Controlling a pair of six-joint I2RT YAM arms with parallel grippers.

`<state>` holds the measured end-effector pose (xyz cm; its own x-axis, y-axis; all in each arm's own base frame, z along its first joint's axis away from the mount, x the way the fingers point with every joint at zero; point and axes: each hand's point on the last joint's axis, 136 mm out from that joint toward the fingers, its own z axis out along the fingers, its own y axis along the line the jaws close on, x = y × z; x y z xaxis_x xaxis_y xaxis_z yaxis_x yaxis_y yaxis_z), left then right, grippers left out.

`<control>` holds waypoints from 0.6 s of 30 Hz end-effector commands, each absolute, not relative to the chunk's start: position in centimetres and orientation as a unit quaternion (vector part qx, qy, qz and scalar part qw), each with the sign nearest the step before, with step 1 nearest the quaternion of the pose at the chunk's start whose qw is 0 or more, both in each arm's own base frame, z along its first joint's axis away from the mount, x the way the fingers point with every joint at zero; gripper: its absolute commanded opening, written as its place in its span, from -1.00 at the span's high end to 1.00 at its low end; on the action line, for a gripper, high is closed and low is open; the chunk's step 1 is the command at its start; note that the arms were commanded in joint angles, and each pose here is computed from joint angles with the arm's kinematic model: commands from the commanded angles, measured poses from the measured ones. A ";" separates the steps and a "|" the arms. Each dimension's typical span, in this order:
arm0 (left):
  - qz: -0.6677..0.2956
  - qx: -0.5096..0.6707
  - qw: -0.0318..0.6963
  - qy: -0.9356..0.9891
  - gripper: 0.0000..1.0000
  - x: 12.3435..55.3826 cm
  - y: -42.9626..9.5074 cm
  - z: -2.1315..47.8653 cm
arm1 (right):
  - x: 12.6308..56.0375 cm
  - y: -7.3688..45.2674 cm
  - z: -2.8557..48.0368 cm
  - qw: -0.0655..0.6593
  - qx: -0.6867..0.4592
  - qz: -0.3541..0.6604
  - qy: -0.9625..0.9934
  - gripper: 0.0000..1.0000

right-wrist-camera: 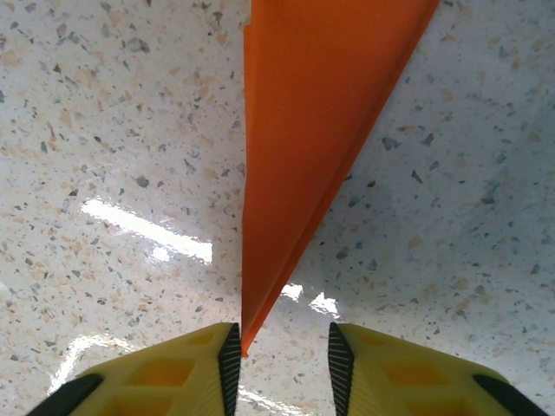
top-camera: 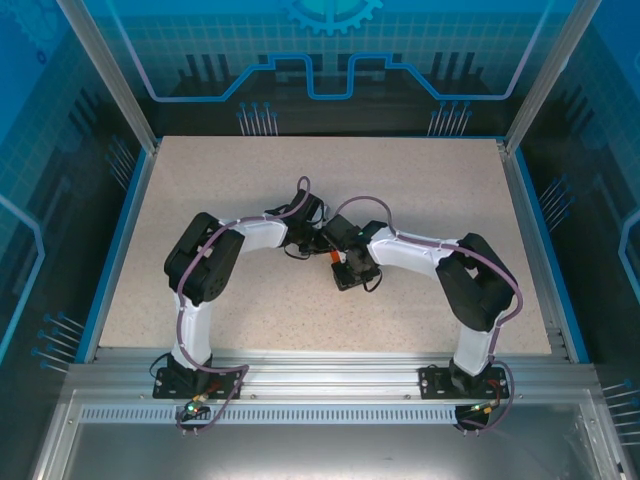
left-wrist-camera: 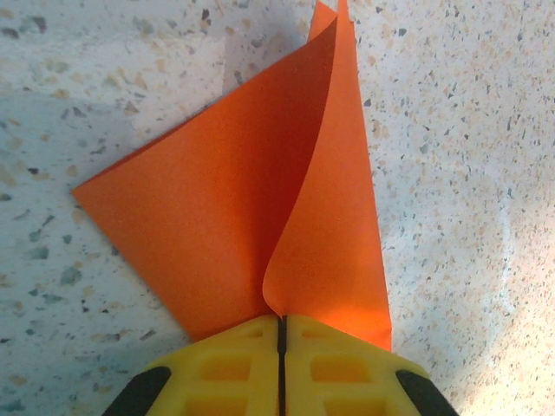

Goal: Fold a paper plane with a square sheet of paper (fold left side to right side)
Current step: Fold the wing for the fifth time at the center of the table.

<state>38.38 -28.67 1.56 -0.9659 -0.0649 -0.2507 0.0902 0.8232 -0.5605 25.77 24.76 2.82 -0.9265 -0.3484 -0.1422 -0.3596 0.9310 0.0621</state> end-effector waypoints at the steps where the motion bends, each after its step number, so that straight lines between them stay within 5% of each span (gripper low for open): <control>1: -0.258 -0.001 0.115 0.959 0.81 38.1 -27.2 -0.2 | 24.1 24.2 1.0 0.032 -0.202 0.016 0.979 0.42; 18: -0.265 0.001 0.116 0.957 0.81 38.0 -27.3 0.0 | 27.3 25.5 5.8 0.117 -0.102 0.336 0.929 0.29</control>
<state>38.42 -28.71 1.63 -0.9646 -0.0553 -0.2578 0.1022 0.8229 -0.5589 26.90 23.75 4.58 -0.9480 -0.1668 -0.2713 -0.2724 0.8658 0.4197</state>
